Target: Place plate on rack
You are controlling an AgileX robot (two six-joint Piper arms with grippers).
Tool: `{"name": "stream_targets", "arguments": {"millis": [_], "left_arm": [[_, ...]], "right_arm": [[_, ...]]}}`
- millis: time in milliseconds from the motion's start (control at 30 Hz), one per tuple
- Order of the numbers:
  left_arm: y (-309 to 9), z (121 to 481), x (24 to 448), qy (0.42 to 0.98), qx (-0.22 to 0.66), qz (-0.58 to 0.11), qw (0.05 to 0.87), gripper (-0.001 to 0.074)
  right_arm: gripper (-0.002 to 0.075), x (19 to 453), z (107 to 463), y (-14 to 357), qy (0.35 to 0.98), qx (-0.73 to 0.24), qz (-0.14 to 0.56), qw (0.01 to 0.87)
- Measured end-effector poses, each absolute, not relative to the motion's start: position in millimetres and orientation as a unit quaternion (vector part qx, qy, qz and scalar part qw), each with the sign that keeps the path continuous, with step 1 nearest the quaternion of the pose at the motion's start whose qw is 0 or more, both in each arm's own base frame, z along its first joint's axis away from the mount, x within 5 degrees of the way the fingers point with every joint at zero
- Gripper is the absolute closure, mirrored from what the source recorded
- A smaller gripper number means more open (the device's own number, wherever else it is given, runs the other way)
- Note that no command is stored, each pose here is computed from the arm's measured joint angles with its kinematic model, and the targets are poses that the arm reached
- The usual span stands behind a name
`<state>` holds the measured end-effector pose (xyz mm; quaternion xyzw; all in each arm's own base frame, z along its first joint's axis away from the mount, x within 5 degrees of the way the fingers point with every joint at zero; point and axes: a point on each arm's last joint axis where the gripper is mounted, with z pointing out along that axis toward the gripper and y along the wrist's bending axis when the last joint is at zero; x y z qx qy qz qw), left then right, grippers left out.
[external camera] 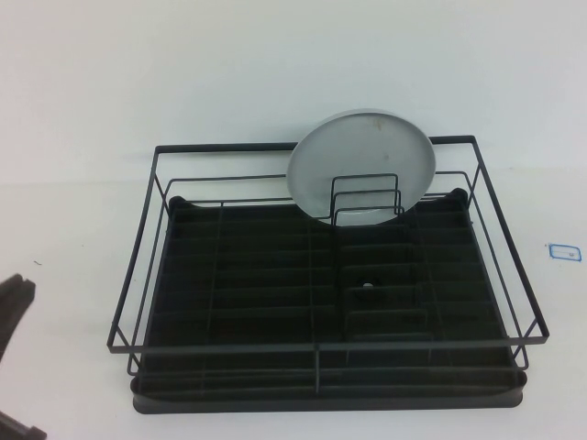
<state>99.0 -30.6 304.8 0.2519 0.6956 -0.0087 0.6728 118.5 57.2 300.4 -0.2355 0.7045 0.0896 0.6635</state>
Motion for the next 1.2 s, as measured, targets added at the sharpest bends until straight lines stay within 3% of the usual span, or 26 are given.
{"name": "stream_targets", "arguments": {"millis": [200, 800, 1200], "left_arm": [[-29.1, 286.7, 99.8, 0.713, 0.268, 0.008, 0.648, 0.0735], [-33.0, 283.3, 97.8, 0.714, 0.295, -0.003, 0.635, 0.0735], [-40.6, 285.7, 94.6, 0.706, 0.290, -0.063, 0.643, 0.0735]], "right_arm": [[0.0707, 99.0, 286.7, 53.0, 0.680, -0.266, 0.090, 0.677], [0.0708, 81.7, 269.4, 43.4, 0.665, -0.270, 0.072, 0.693], [0.0708, 81.8, 269.4, 43.2, 0.665, -0.269, 0.071, 0.693]]}}
